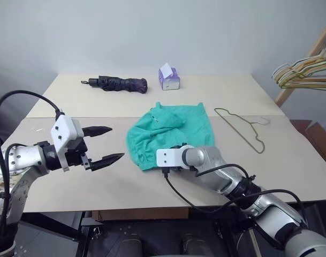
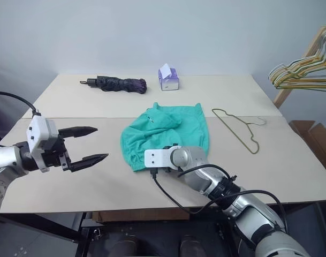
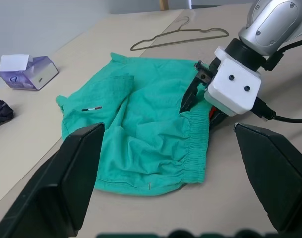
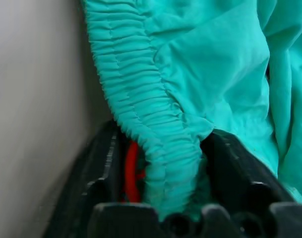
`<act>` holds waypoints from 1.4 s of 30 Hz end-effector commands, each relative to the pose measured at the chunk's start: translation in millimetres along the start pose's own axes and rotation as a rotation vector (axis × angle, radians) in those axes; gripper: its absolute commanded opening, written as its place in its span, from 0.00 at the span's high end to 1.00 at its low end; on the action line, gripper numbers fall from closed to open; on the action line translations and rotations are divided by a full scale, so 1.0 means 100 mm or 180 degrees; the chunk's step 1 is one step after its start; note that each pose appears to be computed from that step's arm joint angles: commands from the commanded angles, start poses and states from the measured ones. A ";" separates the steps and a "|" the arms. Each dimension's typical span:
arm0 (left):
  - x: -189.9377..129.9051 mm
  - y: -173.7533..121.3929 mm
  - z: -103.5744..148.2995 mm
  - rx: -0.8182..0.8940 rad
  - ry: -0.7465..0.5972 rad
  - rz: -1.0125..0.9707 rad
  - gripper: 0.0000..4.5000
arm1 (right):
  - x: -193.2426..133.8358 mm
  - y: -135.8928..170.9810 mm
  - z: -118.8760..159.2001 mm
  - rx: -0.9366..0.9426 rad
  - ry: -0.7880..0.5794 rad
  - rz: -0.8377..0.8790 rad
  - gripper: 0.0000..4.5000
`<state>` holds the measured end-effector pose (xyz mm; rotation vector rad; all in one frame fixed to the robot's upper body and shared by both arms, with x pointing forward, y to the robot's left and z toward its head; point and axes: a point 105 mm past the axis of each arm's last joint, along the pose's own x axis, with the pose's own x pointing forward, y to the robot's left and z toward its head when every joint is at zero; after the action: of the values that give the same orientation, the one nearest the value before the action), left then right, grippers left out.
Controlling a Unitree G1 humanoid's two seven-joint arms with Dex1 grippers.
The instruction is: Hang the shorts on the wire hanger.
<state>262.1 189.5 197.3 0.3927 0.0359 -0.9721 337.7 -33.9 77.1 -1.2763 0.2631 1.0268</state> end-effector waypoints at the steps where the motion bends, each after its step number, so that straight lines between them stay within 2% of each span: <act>1: 0.01 0.02 0.09 0.0139 -0.0079 0.0033 0.00 | -0.17 -0.22 -0.01 -0.0390 -0.0185 -0.0181 0.73; 4: 0.01 0.03 0.10 0.0142 -0.0089 0.0032 0.00 | -0.28 -0.29 -0.06 -0.0710 -0.0298 -0.0127 0.96; 5: 0.01 0.03 0.10 0.0143 -0.0092 0.0029 0.00 | -0.33 -0.33 -0.09 -0.0821 -0.0323 -0.0111 1.00; 9: 0.04 0.04 0.10 0.0153 -0.0114 -0.0003 0.00 | -0.53 -0.54 -0.16 -0.1732 -0.0578 -0.0060 1.00; 12: 0.07 0.04 0.10 0.0159 -0.0127 -0.0043 0.00 | -0.69 -0.63 -0.30 -0.2194 -0.0598 0.0111 1.00; 15: 0.10 0.05 0.11 0.0161 -0.0136 -0.0069 0.00 | -0.77 -0.66 -0.51 -0.2476 -0.0452 0.0289 1.00; 20: 0.14 0.03 0.11 0.0161 -0.0152 -0.0160 0.00 | -0.83 -0.59 -0.87 -0.2558 -0.0153 0.0571 1.00; 23: 0.17 0.03 0.11 0.0163 -0.0159 -0.0213 0.00 | -0.85 -0.58 -1.13 -0.2322 0.0200 0.0475 0.80; 26: 0.19 0.02 0.11 0.0168 -0.0164 -0.0266 0.00 | -0.90 -0.54 -1.22 -0.1967 0.0305 0.0339 0.56; 31: 0.24 0.01 0.11 0.0194 -0.0175 -0.0347 0.00 | -1.11 -0.32 -1.14 -0.1312 0.0146 0.0175 0.17; 33: 0.23 0.05 0.10 0.0217 -0.0165 -0.0331 0.00 | -1.24 -0.23 -1.03 -0.0943 -0.0007 0.0109 0.01; 37: 0.22 0.13 0.06 0.0291 -0.0121 -0.0295 0.00 | -1.34 -0.12 -0.72 -0.0094 -0.0046 -0.0168 0.01; 42: 0.25 0.15 0.06 0.0344 -0.0136 -0.0313 0.00 | -1.20 0.24 -0.46 0.0653 0.0195 -0.0005 0.01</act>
<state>286.2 178.3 192.2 0.4362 0.0084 -1.0788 277.0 -142.9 129.0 -1.1765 0.3575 0.9760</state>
